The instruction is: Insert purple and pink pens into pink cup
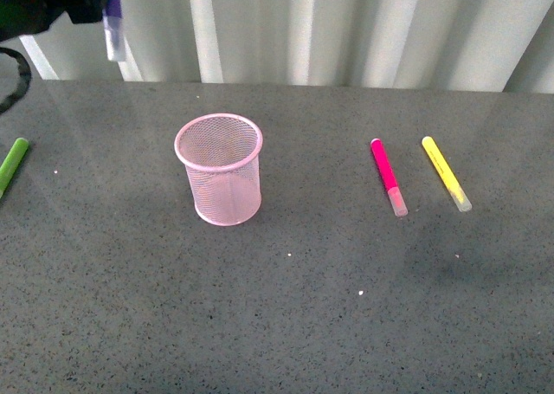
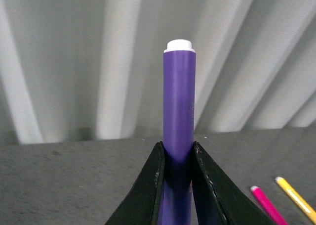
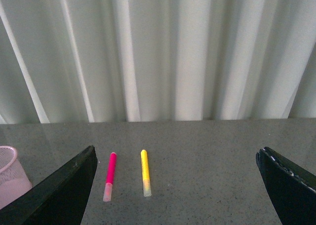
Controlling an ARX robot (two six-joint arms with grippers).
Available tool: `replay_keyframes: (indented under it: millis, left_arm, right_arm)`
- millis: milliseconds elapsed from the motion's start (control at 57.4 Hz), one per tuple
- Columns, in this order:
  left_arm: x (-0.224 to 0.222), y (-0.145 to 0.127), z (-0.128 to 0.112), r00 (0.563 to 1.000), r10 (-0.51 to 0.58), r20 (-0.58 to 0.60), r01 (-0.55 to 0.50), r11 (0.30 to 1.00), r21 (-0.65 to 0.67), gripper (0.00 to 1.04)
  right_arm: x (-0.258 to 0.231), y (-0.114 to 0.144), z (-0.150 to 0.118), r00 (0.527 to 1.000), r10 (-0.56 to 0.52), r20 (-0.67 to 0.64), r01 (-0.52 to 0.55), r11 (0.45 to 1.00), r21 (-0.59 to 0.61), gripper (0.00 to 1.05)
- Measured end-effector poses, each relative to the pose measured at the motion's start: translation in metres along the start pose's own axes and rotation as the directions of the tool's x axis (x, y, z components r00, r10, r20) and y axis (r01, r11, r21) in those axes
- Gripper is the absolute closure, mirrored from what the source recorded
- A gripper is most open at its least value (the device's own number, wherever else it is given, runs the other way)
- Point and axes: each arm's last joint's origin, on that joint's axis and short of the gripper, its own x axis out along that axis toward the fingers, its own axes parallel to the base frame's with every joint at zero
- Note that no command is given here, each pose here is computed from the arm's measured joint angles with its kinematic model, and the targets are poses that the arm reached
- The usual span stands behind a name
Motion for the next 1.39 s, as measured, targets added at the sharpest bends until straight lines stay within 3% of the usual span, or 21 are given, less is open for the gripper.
replay_keyframes:
  millis: [226, 488, 749, 1393]
  left_arm:
    - [-0.005, -0.045, -0.014, 0.996, -0.083, 0.017, 0.084, 0.991, -0.107, 0.92]
    - [-0.003, -0.066, -0.04, 0.994, -0.099, -0.037, 0.093, 0.985, -0.142, 0.92]
    - [0.007, -0.067, -0.066, 0.995, -0.061, -0.078, 0.046, 0.983, -0.178, 0.92]
    - [0.024, -0.056, -0.082, 0.996, -0.016, -0.084, -0.001, 0.979, -0.202, 0.92]
  right_arm:
    - [0.0, 0.0, 0.0, 1.0, 0.0, 0.0, 0.0, 1.0, 0.0, 0.07]
    - [0.0, 0.0, 0.0, 1.0, 0.0, 0.0, 0.0, 1.0, 0.0, 0.07]
    - [0.0, 0.0, 0.0, 1.0, 0.0, 0.0, 0.0, 1.0, 0.0, 0.07]
    - [0.0, 0.0, 0.0, 1.0, 0.0, 0.0, 0.0, 1.0, 0.0, 0.07]
